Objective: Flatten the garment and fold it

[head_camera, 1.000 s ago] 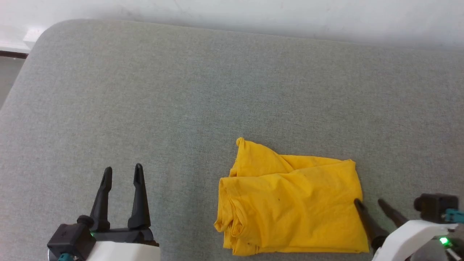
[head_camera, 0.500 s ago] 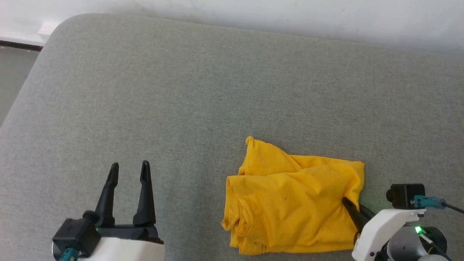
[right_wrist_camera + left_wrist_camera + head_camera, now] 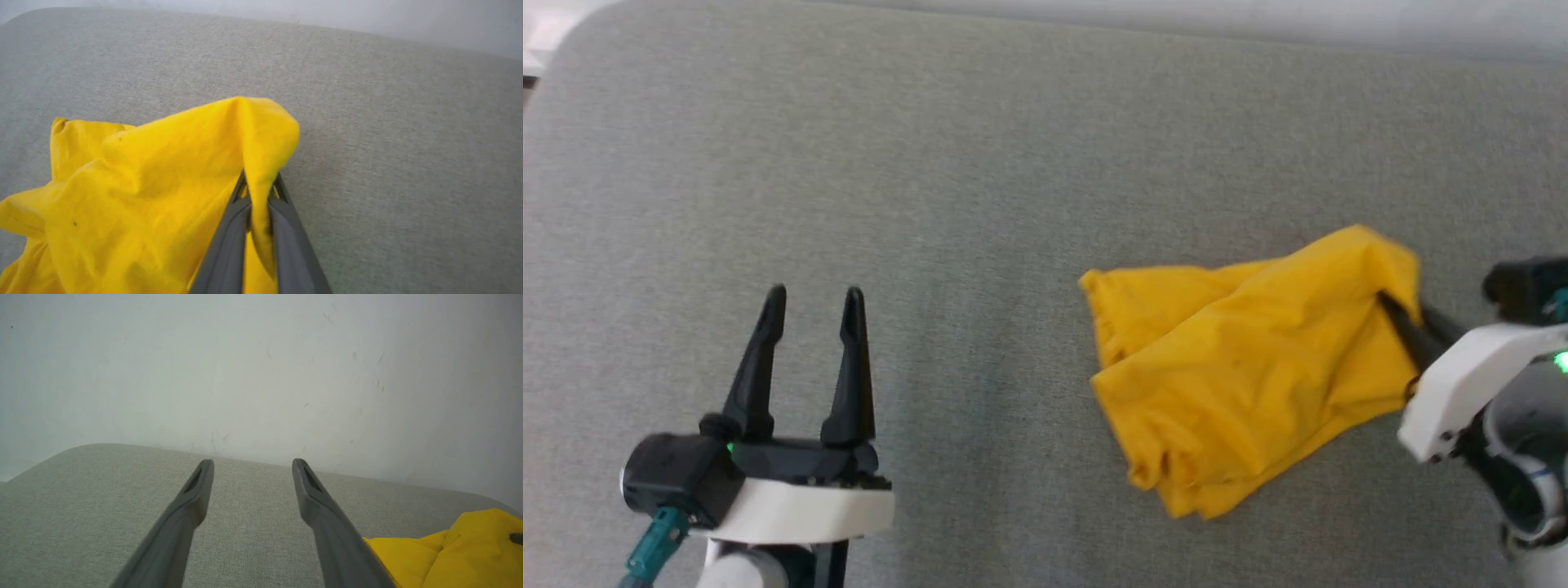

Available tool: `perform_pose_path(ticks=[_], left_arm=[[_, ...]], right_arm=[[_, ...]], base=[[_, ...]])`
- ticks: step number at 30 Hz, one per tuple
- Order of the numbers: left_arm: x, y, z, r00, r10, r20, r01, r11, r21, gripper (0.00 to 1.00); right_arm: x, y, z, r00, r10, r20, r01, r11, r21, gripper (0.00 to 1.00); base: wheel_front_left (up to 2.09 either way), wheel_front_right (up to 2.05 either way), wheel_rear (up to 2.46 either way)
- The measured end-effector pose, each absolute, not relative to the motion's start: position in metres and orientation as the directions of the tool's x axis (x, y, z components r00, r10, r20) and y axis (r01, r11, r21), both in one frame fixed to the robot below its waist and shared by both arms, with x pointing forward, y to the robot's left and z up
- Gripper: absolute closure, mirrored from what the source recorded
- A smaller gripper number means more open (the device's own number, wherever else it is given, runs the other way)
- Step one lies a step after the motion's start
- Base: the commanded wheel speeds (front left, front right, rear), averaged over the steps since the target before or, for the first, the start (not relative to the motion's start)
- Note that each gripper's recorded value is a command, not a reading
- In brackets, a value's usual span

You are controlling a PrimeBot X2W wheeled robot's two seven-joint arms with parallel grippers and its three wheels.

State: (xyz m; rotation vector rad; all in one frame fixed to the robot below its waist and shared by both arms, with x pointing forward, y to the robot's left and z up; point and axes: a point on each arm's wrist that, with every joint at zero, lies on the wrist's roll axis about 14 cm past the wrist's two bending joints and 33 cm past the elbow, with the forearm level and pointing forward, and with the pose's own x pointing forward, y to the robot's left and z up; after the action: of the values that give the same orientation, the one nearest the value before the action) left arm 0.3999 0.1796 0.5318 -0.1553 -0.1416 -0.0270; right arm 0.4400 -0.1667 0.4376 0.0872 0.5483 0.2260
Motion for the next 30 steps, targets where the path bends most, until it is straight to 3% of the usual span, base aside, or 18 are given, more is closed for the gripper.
perform_pose_path(ticks=[15,30], left_arm=[[0.483,0.13,0.53,0.961,-0.198,0.195,0.211,0.976,-0.048,0.0],[0.53,0.091,0.477,0.945,-0.296,0.141,0.307,0.949,-0.07,0.0]], right_arm=[[0.48,-0.303,0.451,0.84,-0.094,-0.535,0.017,0.989,-0.147,1.0],[0.458,-0.433,0.433,0.692,-0.436,-0.575,0.209,0.884,-0.419,1.0]], base=[[0.0,0.0,0.0],[0.0,0.0,0.0]])
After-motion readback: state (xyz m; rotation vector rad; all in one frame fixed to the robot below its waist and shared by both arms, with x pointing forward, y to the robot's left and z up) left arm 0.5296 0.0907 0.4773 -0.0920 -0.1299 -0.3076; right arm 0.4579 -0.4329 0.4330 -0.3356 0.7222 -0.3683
